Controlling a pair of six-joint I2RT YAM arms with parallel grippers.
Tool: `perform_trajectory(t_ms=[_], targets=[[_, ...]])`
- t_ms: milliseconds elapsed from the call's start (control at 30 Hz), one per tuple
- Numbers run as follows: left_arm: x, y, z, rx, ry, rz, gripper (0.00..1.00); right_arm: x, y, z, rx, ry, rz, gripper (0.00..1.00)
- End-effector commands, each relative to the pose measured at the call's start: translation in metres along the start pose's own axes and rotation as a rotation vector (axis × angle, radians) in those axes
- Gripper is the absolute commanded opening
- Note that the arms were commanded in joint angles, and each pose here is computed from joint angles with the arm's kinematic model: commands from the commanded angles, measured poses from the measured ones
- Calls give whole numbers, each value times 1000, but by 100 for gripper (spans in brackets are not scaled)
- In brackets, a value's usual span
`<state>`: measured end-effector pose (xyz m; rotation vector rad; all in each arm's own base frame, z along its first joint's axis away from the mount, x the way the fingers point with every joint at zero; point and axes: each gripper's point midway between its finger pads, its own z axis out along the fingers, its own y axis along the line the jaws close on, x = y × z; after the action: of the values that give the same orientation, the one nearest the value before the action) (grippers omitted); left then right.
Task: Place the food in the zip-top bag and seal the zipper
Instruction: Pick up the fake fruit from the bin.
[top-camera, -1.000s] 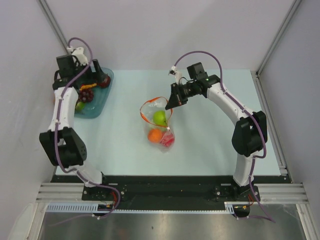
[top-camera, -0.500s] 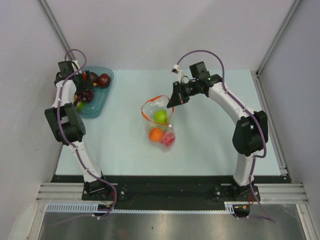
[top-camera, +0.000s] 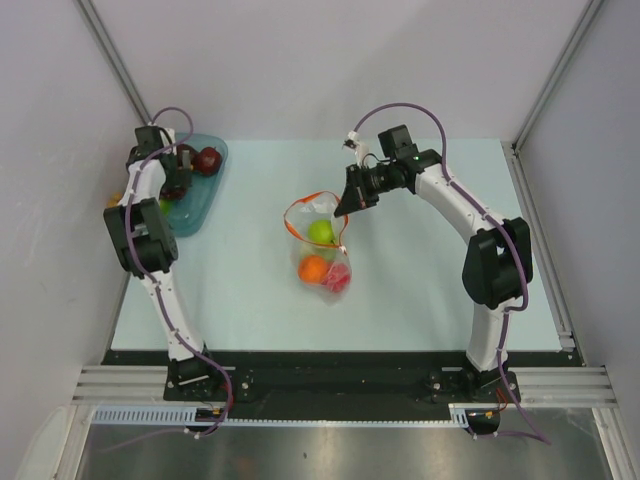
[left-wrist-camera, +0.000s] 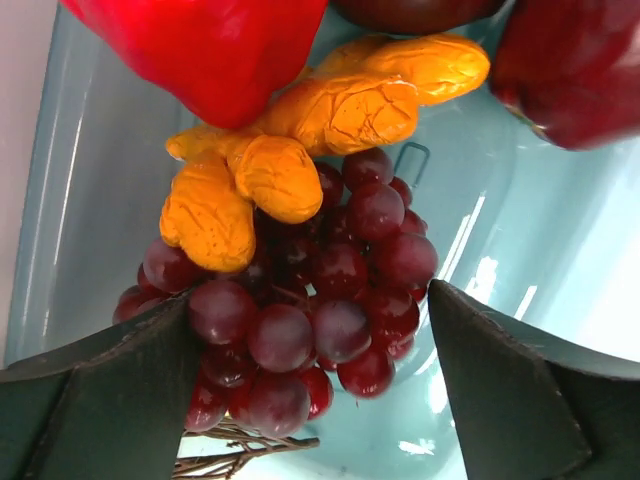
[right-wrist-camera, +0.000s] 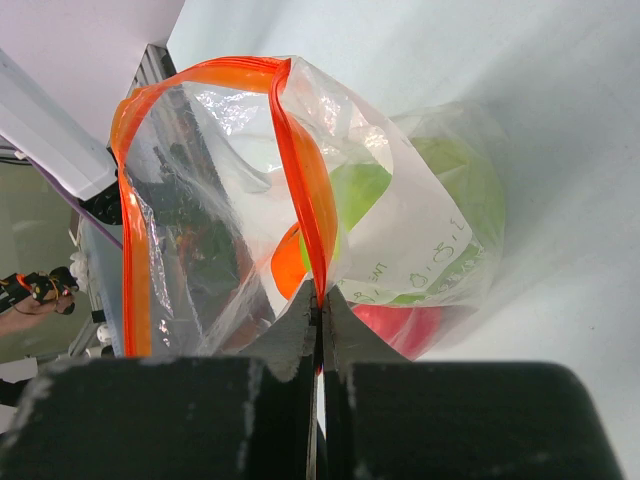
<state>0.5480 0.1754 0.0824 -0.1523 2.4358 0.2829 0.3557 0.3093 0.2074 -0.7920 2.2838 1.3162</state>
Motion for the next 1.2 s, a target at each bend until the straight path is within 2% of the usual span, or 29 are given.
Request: perform_trajectory(t_ms=[0,133,233,267,333,400,433,567,733,900,1167], targets=[[-8,-2,9,-59,-14,109,89,-13,3,-1,-5,-31,-35,0],[-8,-20,18,-46,-17,188,78,-12,2,-2,-1,-27,-37,0],[-11,-32,20,-24,-27,241,55,-10,2,-2,4,-24,-37,0],[-11,-36,20,-18,-25,256,44,-10,2,-3,6,-24,-35,0],[-13,-41,18,3,-31,266,35,-9,2,-4,8,-26,-40,0],[-15,-45,12,20,-34,274,30,-9,3,-6,9,-27,-42,0],[-17,-48,9,36,-41,276,22,-9,2,-5,9,-26,-42,0],[-20,-51,-6,72,-46,289,0,-9,3,-6,7,-28,-47,0],[-21,-53,-25,116,-36,316,0,-10,6,-7,3,-35,-57,0],[-33,-66,-54,208,-85,296,0,-10,8,-8,6,-39,-64,0],[-63,-60,-101,201,-181,233,0,-11,11,-9,7,-42,-72,0]])
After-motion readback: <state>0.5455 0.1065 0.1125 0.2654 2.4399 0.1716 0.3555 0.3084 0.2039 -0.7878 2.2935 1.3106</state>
